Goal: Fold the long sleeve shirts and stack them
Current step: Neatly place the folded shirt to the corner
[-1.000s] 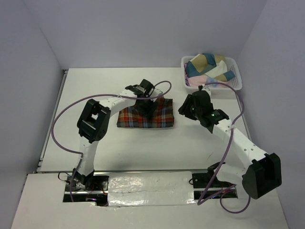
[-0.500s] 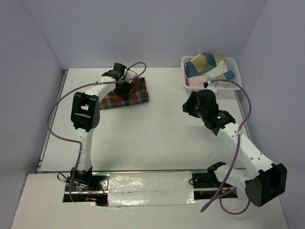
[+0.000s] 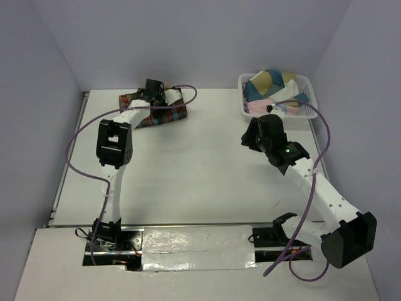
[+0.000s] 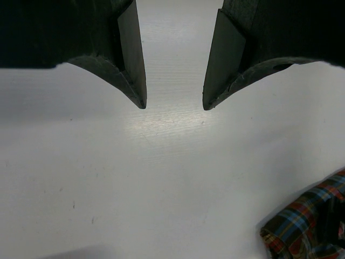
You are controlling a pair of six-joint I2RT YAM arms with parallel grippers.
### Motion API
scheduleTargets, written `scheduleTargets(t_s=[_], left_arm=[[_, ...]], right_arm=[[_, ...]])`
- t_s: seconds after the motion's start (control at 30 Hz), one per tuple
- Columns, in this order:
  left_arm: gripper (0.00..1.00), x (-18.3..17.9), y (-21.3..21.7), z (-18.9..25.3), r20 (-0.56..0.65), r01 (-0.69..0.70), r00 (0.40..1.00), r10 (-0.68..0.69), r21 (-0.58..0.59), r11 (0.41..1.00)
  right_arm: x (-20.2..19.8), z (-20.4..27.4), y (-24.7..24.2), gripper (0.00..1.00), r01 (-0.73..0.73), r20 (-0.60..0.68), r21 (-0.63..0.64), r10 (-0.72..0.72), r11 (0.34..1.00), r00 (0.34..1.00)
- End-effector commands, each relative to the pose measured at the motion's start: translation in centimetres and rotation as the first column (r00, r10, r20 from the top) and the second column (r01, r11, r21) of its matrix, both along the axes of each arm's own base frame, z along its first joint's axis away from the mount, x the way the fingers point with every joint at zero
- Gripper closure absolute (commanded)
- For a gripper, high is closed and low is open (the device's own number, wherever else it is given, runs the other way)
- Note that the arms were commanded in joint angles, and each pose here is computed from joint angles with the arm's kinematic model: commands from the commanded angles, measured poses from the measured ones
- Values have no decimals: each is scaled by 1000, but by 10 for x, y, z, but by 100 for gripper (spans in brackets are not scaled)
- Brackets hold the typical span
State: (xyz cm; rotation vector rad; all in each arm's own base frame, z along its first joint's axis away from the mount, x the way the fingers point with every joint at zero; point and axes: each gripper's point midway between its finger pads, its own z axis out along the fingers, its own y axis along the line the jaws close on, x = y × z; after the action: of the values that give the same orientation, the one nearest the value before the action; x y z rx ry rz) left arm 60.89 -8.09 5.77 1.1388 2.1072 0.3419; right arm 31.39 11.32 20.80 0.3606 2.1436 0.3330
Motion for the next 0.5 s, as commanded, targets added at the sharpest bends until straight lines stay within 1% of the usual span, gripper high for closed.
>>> scheduleTargets(t_s=[0.0,0.1,0.27,0.33,0.37,0.4,0.43,0.47], left_arm=[[28,21,9,-14,37,131,990,-136,108,985],[28,24,6,-11,58,219,972,-229,147,965],[27,33,12,7,110,250,957,-269,157,955],[28,31,17,5,112,276,949,-296,169,946],[28,27,13,7,126,334,925,-360,187,924],[28,25,15,10,143,358,910,-389,202,912],[28,23,13,23,180,378,890,-419,224,898],[28,21,13,18,176,396,878,-445,255,882]], right_arm=[[9,20,-4,46,13,42,-27,-12,1000,999],[11,21,-6,46,16,44,-42,-15,999,999],[13,20,-8,46,19,40,-63,-17,998,999],[15,20,-7,46,15,40,-67,-12,998,999],[17,19,-6,46,13,39,-71,-10,997,999],[17,20,-6,46,8,39,-73,-5,997,999],[19,20,-5,46,7,39,-74,-5,997,999],[20,20,-5,46,7,39,-77,-4,997,999]])
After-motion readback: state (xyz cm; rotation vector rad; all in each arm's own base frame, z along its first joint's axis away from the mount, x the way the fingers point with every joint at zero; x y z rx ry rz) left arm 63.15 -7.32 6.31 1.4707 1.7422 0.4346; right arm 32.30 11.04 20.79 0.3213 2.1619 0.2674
